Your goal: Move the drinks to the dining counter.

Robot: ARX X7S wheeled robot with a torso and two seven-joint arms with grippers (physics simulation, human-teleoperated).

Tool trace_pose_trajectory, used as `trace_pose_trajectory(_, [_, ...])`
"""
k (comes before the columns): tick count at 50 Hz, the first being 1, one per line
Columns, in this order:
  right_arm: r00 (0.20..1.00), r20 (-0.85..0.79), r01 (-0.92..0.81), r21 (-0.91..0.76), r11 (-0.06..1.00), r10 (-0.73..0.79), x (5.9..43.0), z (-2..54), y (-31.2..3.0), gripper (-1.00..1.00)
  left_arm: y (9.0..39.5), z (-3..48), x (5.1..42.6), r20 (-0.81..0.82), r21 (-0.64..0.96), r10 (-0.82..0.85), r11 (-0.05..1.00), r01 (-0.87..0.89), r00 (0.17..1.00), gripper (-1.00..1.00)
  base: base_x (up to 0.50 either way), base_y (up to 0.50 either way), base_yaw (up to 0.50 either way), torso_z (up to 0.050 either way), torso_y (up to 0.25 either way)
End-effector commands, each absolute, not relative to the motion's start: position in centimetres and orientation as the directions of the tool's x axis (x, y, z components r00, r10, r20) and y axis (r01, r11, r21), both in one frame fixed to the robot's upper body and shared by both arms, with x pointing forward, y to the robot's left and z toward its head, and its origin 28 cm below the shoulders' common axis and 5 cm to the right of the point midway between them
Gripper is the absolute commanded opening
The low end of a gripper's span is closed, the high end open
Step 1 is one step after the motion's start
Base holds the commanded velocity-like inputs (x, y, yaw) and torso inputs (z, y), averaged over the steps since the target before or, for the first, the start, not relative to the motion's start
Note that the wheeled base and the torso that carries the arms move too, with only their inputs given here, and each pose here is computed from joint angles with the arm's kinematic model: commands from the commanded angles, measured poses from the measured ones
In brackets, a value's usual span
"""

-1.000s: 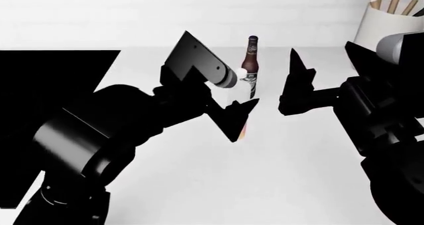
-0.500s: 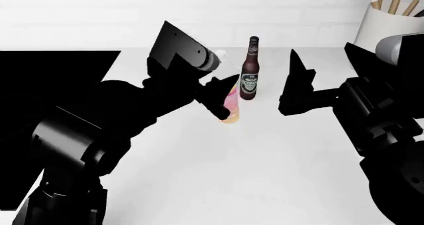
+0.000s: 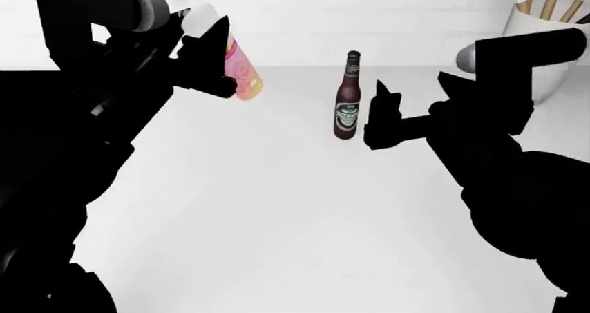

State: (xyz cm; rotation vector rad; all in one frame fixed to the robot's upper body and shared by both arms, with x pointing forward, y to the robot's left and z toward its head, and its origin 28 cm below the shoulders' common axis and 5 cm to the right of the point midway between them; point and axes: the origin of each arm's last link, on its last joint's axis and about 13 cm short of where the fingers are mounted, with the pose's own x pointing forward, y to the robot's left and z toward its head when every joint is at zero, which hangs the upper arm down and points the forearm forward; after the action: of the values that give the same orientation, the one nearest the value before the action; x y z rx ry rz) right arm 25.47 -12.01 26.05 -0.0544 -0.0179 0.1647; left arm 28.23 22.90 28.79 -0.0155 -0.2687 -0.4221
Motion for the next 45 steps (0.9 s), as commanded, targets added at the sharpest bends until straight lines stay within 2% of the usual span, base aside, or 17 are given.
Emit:
trace_pose_trajectory(1, [0.981,-0.068,-0.187,-0.082,0.979,0.182,30.4,26.6,-11.0,1.0,22.8,23.3,26.9,0.108,-0.036,-0.384,0.92,0.39,0.917,-1.0,0.04,0.0,-0.01,-0.032,0.0])
trace_pose_trajectory(18, [0.951,-0.195,-0.265,-0.116,0.957,0.24,37.0,25.1,-9.3,1.0,23.7,23.7,26.5,0.121,-0.035,-0.353,0.932,0.36,0.928,-1.0,0.03,0.0,-0.01,-0.031,0.0])
trace_pose_trajectory(41, [0.916,-0.29,-0.318,-0.101,0.943,0.278,40.0,22.8,-8.6,1.0,24.0,23.2,26.8,0.11,-0.046,-0.345,0.935,0.351,0.932,-1.0,0.02,0.01,0.0,-0.027,0.0])
trace_pose_trajectory(42, [0.915,-0.294,-0.318,-0.101,0.943,0.277,40.0,22.8,-8.6,-1.0,24.0,23.2,26.8,0.11,-0.046,-0.345,0.935,0.351,0.932,-1.0,0.02,0.01,0.0,-0.027,0.0])
trace_pose_trajectory(45, [0.91,-0.303,-0.325,-0.104,0.94,0.282,39.9,22.6,-8.5,-1.0,23.9,23.0,26.8,0.108,-0.047,-0.347,0.934,0.353,0.932,-1.0,0.02,0.01,0.0,-0.027,0.0])
